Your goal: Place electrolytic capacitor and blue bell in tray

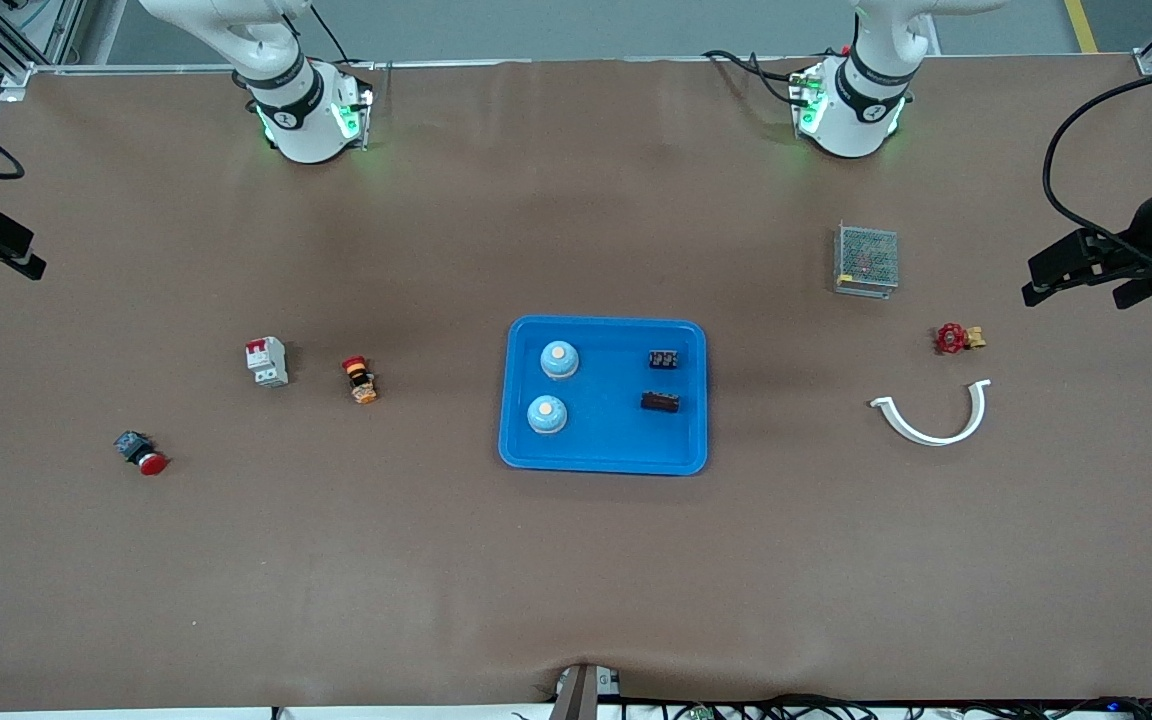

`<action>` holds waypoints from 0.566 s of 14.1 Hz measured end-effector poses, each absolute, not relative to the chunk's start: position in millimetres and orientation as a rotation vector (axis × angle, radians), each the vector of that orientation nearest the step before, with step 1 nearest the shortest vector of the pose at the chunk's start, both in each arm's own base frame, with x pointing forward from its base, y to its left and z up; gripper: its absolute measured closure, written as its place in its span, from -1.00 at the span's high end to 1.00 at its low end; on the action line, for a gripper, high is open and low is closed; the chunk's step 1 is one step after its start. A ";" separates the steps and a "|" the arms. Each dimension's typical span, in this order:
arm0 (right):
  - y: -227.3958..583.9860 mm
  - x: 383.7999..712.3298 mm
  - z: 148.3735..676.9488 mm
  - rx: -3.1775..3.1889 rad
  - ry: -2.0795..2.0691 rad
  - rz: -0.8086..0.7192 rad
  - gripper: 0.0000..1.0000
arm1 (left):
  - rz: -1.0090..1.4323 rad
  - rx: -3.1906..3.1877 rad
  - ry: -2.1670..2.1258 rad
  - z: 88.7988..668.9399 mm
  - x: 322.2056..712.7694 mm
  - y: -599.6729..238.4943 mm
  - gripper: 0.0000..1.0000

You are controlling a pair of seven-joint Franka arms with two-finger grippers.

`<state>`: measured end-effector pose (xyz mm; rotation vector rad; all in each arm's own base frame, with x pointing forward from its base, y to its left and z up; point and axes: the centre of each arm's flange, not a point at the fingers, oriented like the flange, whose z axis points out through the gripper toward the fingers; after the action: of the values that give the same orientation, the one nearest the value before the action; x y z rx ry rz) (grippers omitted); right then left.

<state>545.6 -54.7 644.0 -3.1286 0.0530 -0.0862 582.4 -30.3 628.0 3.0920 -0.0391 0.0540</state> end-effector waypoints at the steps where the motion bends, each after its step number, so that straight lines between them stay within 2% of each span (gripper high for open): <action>1: -54.7 545.6 644.0 -3.129 0.053 -0.086 1.00 | 0.055 3.092 -0.039 628.3 582.4 -30.2 1.00; 8: -54.7 545.9 643.5 -3.129 0.053 -0.085 1.00 | 0.009 3.094 -0.020 632.8 576.2 -17.6 1.00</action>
<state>545.9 -54.7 643.5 -3.1286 0.0530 -0.0847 576.2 -17.6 632.8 3.0937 -0.0199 0.0089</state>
